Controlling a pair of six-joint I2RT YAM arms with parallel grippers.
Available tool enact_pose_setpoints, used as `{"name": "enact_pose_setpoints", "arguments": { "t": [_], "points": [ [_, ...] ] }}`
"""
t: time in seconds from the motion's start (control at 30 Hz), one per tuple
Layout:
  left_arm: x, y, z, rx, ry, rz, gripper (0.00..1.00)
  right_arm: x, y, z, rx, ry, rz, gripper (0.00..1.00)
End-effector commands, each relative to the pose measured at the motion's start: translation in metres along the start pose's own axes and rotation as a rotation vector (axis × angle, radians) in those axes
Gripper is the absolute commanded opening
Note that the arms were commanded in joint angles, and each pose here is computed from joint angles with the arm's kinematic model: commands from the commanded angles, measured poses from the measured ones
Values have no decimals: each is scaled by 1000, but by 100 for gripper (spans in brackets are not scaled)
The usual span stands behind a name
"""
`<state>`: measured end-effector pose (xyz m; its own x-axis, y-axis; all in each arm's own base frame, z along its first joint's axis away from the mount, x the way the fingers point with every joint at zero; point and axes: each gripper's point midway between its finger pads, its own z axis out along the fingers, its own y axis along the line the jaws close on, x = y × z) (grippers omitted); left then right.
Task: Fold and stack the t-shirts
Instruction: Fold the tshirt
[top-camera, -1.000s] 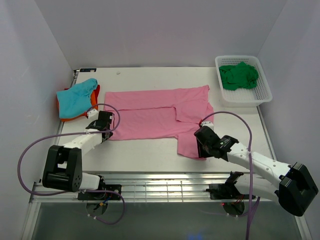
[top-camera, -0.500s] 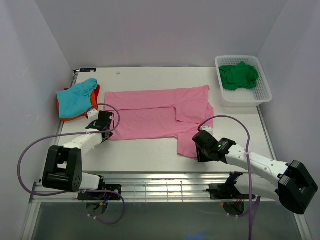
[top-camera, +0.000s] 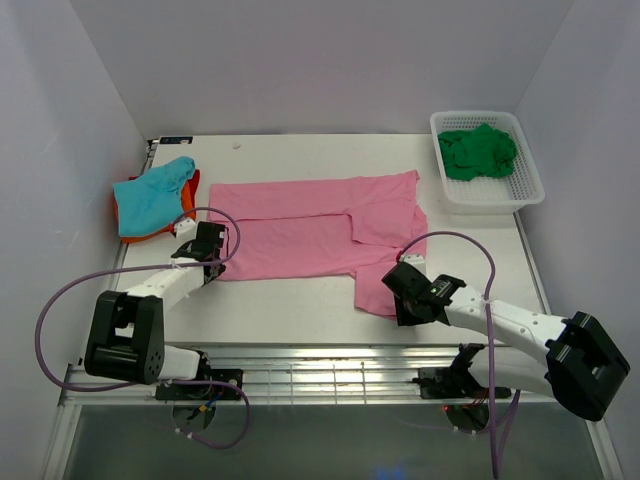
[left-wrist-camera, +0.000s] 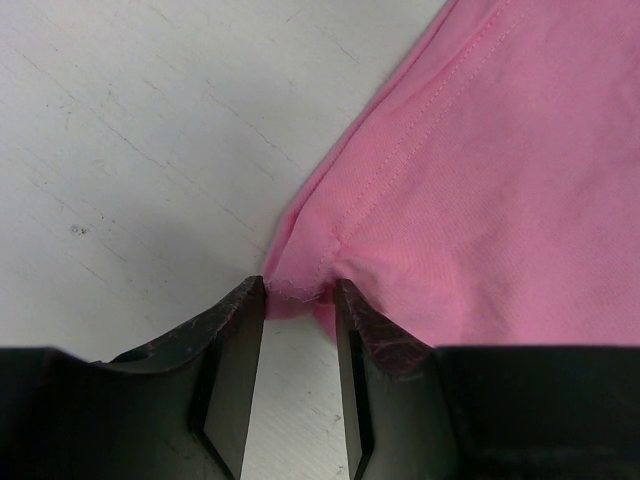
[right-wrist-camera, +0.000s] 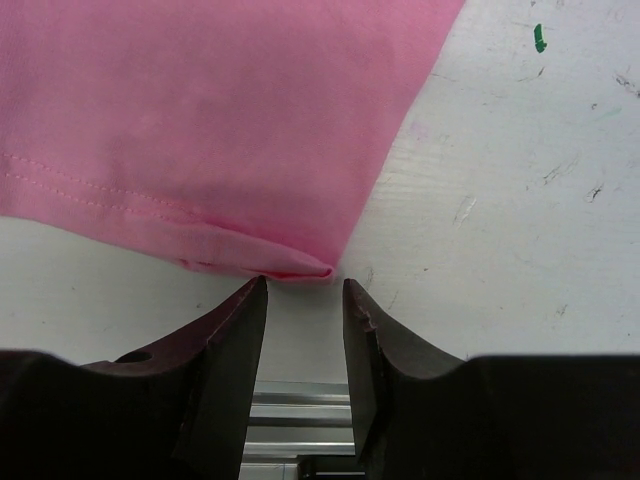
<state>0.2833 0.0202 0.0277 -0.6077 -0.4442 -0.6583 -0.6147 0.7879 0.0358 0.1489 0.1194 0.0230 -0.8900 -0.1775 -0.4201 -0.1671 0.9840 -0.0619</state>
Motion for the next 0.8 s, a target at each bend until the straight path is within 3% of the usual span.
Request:
{"name": "enact_pose_setpoints", "arguments": {
  "t": [0.0,0.47,0.67,0.77],
  "points": [
    [-21,-9,-6,29,-48,-32,45,-11,-1,-5,18,-39,26,43],
    [-19,-4,-4,6,-48,-22,44,-7,1,2,12,-29,7,32],
    [-19,-4,-4,6,-51,-22,45,-8,1,2,13,-33,2,11],
    [-20,-3,-5,5,-53,-23,44,-9,1,1,12,-34,1,8]
  ]
}}
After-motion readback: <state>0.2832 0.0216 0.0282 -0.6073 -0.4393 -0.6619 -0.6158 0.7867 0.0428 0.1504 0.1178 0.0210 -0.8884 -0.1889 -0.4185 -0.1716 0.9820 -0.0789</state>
